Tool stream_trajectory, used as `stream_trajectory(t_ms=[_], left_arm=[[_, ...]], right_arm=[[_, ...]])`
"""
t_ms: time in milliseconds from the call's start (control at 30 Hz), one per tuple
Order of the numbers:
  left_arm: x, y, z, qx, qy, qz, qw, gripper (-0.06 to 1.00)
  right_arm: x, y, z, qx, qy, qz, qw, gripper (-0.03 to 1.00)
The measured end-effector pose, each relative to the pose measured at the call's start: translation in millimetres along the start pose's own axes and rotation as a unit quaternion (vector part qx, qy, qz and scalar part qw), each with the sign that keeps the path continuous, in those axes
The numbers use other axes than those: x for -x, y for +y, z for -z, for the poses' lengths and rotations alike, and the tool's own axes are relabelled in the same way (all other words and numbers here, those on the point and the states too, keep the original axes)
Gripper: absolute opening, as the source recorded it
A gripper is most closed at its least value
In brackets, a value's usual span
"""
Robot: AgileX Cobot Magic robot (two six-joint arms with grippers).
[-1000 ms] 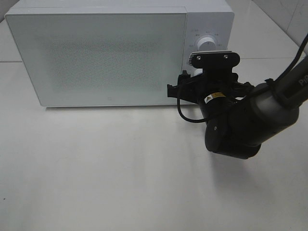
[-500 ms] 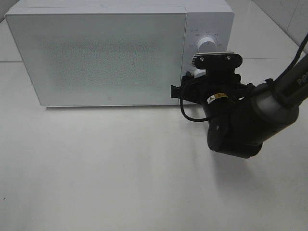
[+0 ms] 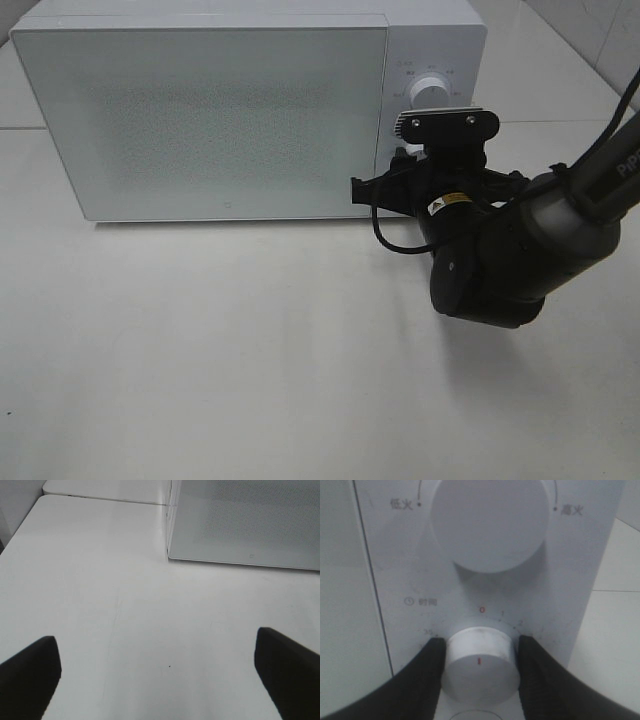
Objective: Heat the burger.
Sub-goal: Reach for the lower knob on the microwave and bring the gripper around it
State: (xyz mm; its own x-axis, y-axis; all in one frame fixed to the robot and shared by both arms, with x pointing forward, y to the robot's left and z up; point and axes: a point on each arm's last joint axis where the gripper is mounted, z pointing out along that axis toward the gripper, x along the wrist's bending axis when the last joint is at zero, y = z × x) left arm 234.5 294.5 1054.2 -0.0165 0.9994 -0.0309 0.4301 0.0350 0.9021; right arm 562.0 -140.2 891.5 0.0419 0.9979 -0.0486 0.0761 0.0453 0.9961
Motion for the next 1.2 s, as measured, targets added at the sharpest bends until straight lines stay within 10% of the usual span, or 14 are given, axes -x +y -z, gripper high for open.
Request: stream_trajectory(t_ms=[533,1200], left_arm=[[0.0,0.0,0.0,0.0,0.0,0.0,1.0,0.97],[0.0,0.0,0.0,0.0,0.0,0.0,1.0,0.97]], right_arm=[[0.0,0.0,0.0,0.0,0.0,-0.016,1.0,0.45],[0.1,-0.8,0.3,-0.003,0.0,-0.275,0.961,0.45]])
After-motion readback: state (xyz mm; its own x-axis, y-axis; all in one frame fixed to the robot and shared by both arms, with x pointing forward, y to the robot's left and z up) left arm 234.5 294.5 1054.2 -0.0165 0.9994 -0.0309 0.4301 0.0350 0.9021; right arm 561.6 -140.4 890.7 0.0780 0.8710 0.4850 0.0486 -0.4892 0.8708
